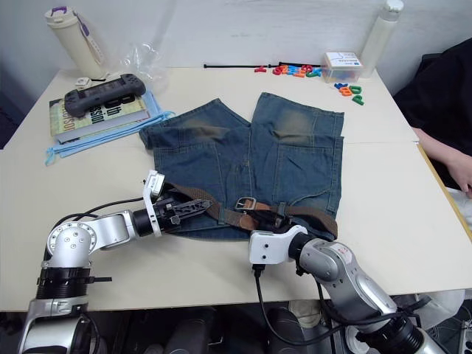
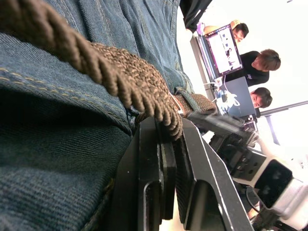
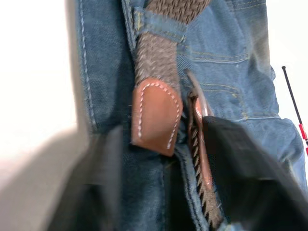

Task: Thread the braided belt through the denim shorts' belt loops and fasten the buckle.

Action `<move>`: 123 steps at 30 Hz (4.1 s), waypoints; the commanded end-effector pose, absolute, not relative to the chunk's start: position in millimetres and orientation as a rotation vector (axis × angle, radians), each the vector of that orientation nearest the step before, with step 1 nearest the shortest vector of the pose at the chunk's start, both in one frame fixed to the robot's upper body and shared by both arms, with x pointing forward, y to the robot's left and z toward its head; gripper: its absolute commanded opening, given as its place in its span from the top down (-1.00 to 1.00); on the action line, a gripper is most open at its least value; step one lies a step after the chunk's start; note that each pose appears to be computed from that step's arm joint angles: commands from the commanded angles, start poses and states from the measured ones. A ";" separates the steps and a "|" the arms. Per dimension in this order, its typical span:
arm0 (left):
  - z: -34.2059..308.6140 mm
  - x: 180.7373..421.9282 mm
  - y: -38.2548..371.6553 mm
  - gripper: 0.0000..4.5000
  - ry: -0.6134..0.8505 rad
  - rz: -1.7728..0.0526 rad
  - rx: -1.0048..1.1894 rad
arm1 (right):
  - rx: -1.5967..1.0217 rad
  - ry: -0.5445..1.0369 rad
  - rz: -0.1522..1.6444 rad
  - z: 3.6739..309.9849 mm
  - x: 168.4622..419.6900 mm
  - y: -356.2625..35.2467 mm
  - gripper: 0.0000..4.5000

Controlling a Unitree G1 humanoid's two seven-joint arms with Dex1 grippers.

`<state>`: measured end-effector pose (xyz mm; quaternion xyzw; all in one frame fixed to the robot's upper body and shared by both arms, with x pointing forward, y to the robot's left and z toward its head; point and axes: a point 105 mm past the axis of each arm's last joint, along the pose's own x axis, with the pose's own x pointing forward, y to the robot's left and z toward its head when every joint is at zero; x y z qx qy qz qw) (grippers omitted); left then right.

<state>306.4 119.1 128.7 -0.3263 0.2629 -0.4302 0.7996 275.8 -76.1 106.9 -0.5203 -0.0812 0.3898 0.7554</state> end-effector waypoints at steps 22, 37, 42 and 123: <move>105.3 234.9 122.2 -0.12 0.494 -1.060 -0.145 | -1.097 -0.213 0.882 123.5 268.7 -73.5 1.00; 61.5 246.9 138.2 -0.12 0.599 -0.924 -0.046 | -1.025 -0.173 0.864 141.4 260.3 -89.5 1.00; 59.0 246.3 141.3 -0.12 0.619 -0.911 -0.064 | -0.987 -0.131 0.866 148.2 256.4 -104.5 1.00; 209.5 292.0 84.3 -0.99 -0.239 -0.695 0.314 | -1.247 -0.420 0.982 222.4 287.3 -71.7 1.00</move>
